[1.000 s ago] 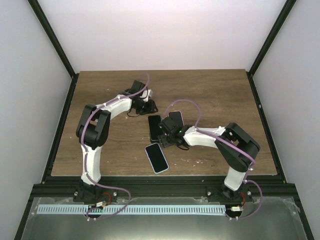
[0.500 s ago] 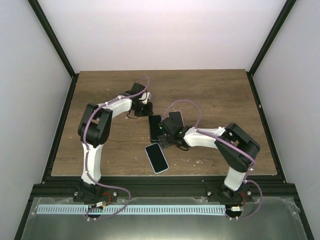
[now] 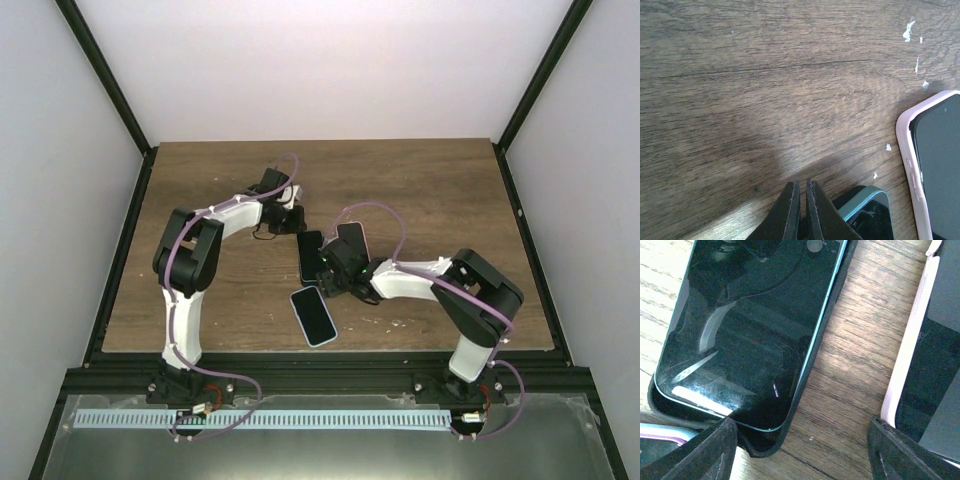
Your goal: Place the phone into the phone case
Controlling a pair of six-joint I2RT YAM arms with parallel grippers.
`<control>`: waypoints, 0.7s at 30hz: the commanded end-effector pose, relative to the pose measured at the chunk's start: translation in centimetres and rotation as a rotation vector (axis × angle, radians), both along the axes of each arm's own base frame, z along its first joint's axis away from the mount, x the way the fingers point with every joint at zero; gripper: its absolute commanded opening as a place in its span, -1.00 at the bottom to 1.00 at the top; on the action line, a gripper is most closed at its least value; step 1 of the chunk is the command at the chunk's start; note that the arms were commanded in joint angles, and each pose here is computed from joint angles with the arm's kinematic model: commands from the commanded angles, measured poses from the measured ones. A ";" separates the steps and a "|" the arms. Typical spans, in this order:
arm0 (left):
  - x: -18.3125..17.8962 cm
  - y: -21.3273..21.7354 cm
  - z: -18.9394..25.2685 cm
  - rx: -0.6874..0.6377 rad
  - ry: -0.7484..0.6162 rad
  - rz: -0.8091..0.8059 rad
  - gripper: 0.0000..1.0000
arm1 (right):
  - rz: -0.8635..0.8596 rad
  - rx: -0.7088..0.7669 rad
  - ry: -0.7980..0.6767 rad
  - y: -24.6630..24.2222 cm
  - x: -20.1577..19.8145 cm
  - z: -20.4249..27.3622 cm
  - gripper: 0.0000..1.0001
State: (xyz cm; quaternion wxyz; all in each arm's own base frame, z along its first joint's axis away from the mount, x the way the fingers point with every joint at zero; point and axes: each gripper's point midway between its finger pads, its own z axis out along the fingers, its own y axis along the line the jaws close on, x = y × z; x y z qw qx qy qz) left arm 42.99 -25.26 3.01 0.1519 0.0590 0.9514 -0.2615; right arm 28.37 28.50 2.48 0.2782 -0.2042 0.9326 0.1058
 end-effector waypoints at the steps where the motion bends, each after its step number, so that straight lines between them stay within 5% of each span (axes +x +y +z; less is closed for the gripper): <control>1: -5.4 -1.1 -0.5 0.012 0.158 -0.077 -0.85 | 0.012 -0.014 -0.066 -0.3 1.2 0.6 0.47; 21: -0.2 0.2 0.5 0.062 0.074 0.003 -0.61 | 0.183 -0.156 0.038 -1.7 -1.7 -0.5 0.66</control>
